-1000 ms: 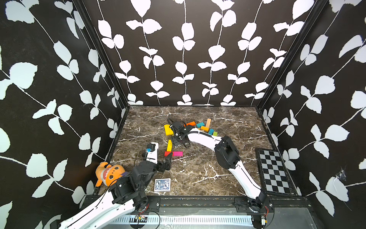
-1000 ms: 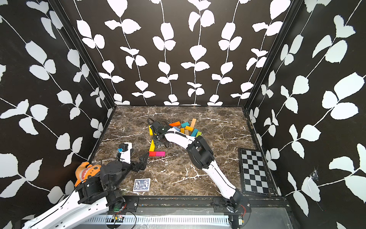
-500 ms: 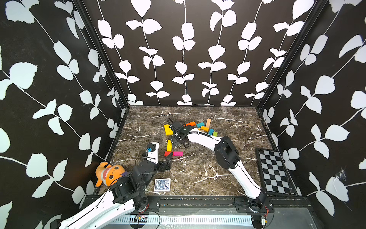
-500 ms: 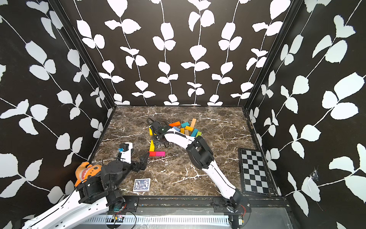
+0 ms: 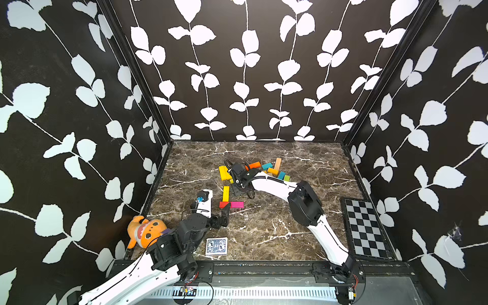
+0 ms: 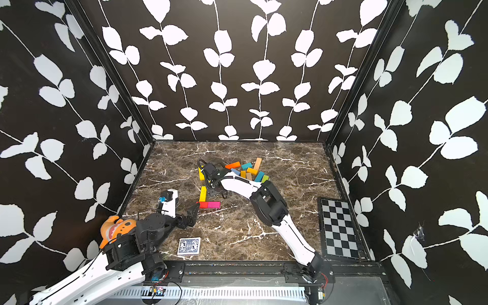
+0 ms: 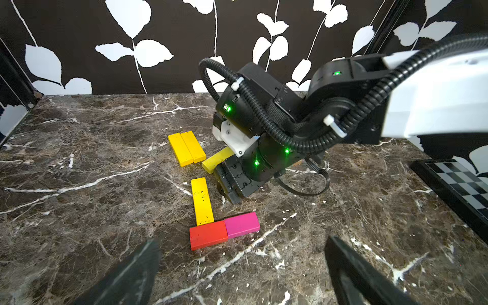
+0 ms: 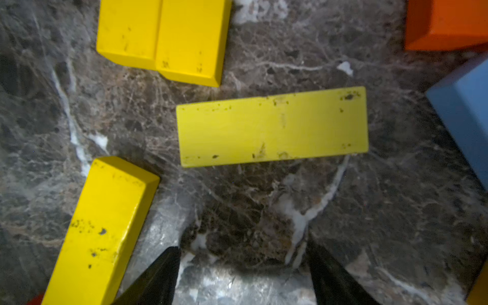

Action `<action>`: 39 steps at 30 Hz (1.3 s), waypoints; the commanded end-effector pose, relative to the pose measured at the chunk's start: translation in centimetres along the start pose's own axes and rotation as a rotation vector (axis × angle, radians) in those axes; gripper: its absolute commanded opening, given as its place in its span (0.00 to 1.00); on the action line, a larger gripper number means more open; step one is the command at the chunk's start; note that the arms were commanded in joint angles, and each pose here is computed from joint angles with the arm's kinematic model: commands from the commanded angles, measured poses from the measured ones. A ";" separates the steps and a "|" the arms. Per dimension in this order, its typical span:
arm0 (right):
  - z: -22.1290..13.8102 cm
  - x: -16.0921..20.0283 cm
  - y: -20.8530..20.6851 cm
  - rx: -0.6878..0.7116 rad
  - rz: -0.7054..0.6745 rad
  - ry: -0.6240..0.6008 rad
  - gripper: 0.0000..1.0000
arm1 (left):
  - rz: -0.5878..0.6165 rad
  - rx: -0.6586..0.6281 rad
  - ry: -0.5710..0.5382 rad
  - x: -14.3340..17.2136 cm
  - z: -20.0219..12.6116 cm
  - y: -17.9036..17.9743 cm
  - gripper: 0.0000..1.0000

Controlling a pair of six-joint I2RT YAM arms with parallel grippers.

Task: Assemble the letter h with building blocks
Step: Adjust the building block at the center of the board.

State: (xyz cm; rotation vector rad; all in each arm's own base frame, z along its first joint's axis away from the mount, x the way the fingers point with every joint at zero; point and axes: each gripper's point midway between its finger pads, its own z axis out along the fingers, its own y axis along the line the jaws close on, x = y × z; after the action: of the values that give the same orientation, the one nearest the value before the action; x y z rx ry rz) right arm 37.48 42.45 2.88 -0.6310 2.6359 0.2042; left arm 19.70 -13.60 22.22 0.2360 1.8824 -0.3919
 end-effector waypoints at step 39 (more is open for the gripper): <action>0.6 0.5 2.8 -0.003 -0.083 0.032 0.75 | 0.003 -0.026 -0.010 -0.3 0.0 0.5 0.99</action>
State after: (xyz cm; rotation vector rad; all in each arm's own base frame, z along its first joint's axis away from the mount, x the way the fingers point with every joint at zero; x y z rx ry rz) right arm 36.13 44.94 3.04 -0.7262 2.6242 0.2039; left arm 19.79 -13.43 22.25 0.2284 1.8804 -0.3814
